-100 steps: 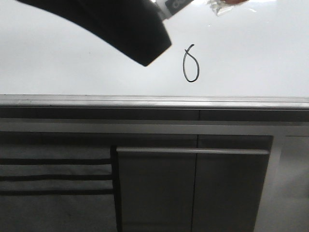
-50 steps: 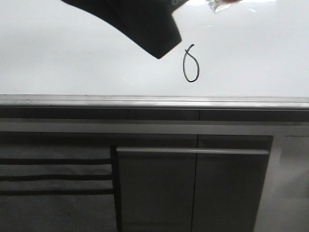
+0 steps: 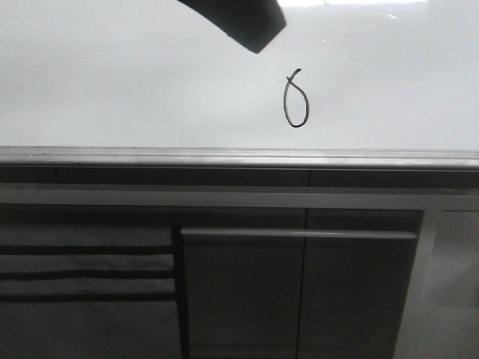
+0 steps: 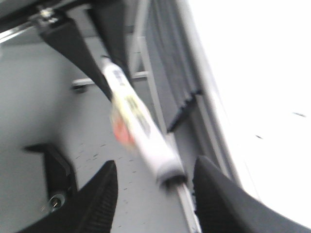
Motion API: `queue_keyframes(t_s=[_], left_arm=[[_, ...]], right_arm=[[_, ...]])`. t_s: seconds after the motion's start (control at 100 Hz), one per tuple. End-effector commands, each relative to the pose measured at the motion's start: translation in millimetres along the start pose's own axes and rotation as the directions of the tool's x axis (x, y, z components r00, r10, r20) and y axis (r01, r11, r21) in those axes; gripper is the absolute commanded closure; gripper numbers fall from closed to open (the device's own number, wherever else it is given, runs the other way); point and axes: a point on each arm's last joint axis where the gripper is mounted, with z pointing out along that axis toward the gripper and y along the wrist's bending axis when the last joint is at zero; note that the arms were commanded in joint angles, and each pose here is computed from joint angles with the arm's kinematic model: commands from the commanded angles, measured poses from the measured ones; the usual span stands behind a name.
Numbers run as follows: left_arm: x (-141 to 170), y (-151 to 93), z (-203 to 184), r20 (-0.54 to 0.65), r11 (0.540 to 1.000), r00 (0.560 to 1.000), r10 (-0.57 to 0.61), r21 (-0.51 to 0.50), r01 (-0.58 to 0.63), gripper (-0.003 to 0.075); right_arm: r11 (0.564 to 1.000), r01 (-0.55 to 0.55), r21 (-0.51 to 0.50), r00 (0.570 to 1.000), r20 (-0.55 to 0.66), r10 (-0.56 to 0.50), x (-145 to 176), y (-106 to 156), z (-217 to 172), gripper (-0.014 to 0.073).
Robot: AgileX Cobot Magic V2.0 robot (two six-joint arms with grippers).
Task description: Write number 0 on whiteboard
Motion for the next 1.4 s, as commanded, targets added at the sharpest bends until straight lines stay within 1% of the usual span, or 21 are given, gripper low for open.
queue_keyframes(t_s=[0.0,0.08,0.16,0.27,0.31,0.35,0.41,0.45,0.52,0.55,0.64,0.73,0.8,0.88,0.95,1.01,1.13,1.26,1.32,1.39], left_arm=[[-6,17,-10,0.147,0.987,0.983,-0.106,-0.101,0.122,0.0699],[11,29,-2,0.186,0.965,0.966,-0.177,-0.162,0.208,0.0699],[25,41,3,0.254,0.928,0.934,-0.251,-0.212,0.307,0.0699],[47,62,4,0.373,0.842,0.87,-0.323,-0.305,0.444,0.0699],[53,68,3,0.418,0.809,0.848,-0.326,-0.34,0.479,0.0699],[60,72,3,0.449,0.783,0.837,-0.313,-0.376,0.495,0.0699],[72,76,4,0.482,0.748,0.827,-0.288,-0.426,0.509,0.0699],[78,81,5,0.509,0.716,0.817,-0.272,-0.46,0.525,0.0699],[88,88,7,0.537,0.663,0.798,-0.273,-0.495,0.561,0.0699],[90,91,7,0.543,0.65,0.794,-0.273,-0.504,0.569,0.0699],[101,103,16,0.539,0.607,0.798,-0.269,-0.549,0.575,0.0699],[113,114,26,0.515,0.576,0.806,-0.29,-0.579,0.577,0.0699],[118,122,31,0.504,0.559,0.803,-0.318,-0.585,0.588,0.0699],[117,128,33,0.497,0.555,0.797,-0.344,-0.577,0.599,0.0697],[114,131,34,0.478,0.569,0.796,-0.37,-0.561,0.601,0.068],[110,134,34,0.468,0.579,0.799,-0.377,-0.554,0.598,0.0636],[107,142,34,0.451,0.585,0.795,-0.405,-0.541,0.604,0.0565],[108,147,34,0.429,0.588,0.792,-0.434,-0.531,0.61,0.0539],[109,147,34,0.42,0.589,0.791,-0.445,-0.528,0.612,0.0539],[110,146,35,0.402,0.6,0.796,-0.453,-0.523,0.606,0.0539]], right_arm=[[0.98,-0.08,0.183,0.996,0.061,0.07,-6,-3,-32,0.0273],[0.959,-0.133,0.252,0.991,0.062,0.121,1,-3,-42,0.0273],[0.941,-0.183,0.283,0.983,0.063,0.173,9,0,-46,0.0273],[0.926,-0.219,0.307,0.976,0.061,0.21,21,3,-41,0.0273],[0.921,-0.23,0.313,0.973,0.065,0.22,25,5,-38,0.0273],[0.918,-0.243,0.313,0.97,0.064,0.235,30,5,-34,0.0273],[0.916,-0.257,0.308,0.966,0.058,0.251,36,5,-29,0.0273],[0.915,-0.266,0.303,0.964,0.054,0.262,39,5,-26,0.0273],[0.913,-0.277,0.298,0.96,0.051,0.275,43,5,-23,0.0273],[0.912,-0.279,0.299,0.96,0.051,0.277,43,5,-22,0.0273],[0.911,-0.281,0.302,0.959,0.054,0.278,43,5,-22,0.0273],[0.909,-0.281,0.307,0.959,0.057,0.277,43,4,-22,0.0273],[0.909,-0.281,0.307,0.959,0.057,0.277,43,4,-22,0.0273],[0.909,-0.281,0.307,0.959,0.057,0.277,43,4,-22,0.0273],[0.909,-0.282,0.306,0.959,0.059,0.277,43,4,-22,0.0273],[0.909,-0.283,0.305,0.959,0.061,0.278,43,4,-22,0.0273],[0.909,-0.283,0.305,0.959,0.061,0.278,43,4,-22,0.0273],[0.91,-0.283,0.304,0.959,0.06,0.278,43,5,-22,0.0273],[0.91,-0.283,0.304,0.959,0.06,0.278,43,5,-22,0.0273],[0.91,-0.283,0.304,0.959,0.06,0.278,43,5,-22,0.0273]])
